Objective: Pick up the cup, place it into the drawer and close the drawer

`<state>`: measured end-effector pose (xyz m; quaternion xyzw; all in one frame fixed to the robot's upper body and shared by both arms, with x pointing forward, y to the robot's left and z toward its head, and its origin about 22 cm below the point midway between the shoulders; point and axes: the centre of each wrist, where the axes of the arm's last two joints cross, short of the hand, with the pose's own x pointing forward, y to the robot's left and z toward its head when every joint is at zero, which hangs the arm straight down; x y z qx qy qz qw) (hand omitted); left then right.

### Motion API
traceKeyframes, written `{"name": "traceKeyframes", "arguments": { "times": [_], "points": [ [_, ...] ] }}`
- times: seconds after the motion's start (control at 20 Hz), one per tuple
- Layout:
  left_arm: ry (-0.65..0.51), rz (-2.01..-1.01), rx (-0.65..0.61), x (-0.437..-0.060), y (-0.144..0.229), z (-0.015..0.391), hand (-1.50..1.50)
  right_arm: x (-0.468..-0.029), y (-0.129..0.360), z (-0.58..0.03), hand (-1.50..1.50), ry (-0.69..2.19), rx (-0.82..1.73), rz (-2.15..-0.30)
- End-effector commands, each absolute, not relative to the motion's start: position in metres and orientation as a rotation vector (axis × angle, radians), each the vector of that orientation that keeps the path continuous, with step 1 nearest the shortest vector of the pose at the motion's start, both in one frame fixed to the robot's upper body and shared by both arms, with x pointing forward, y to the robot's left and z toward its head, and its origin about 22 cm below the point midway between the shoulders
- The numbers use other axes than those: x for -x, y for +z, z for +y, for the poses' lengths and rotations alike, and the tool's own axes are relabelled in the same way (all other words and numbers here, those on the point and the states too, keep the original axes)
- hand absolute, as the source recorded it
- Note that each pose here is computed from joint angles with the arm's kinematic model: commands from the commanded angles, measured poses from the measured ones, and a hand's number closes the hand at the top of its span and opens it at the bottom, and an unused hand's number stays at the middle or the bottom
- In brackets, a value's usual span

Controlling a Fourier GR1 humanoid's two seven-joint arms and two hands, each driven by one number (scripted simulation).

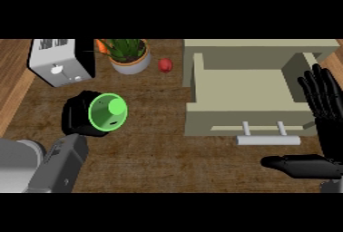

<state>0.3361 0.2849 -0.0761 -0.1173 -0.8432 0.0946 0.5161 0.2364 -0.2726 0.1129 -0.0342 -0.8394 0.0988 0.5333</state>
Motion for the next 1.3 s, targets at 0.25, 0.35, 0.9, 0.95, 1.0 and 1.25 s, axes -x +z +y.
{"name": "traceKeyframes", "arguments": {
  "times": [0.25,0.35,0.9,0.95,1.0,1.25],
  "points": [
    [0.060,-2.176,0.349,-0.375,0.014,0.218,1.50,-0.221,0.120,-0.291,-1.50,0.233,0.093,-1.982],
    [0.020,-2.182,0.377,-0.395,0.047,0.196,1.50,-0.241,0.107,-0.283,-1.50,0.215,0.105,-1.971],
    [-0.153,-2.159,0.319,-0.412,0.142,0.101,1.50,-0.232,0.115,-0.279,-1.50,0.247,0.099,-2.009],
    [-0.141,-2.124,0.340,-0.416,0.151,0.096,1.50,-0.233,0.115,-0.295,-1.50,0.225,0.070,-2.016],
    [-0.163,-2.149,0.290,-0.416,0.150,0.090,1.50,-0.243,0.107,-0.293,-1.50,0.216,0.066,-1.996],
    [-0.133,-2.079,0.270,-0.434,0.175,0.061,1.50,-0.236,0.100,-0.287,-1.50,0.225,0.060,-2.008]
  ]
}}
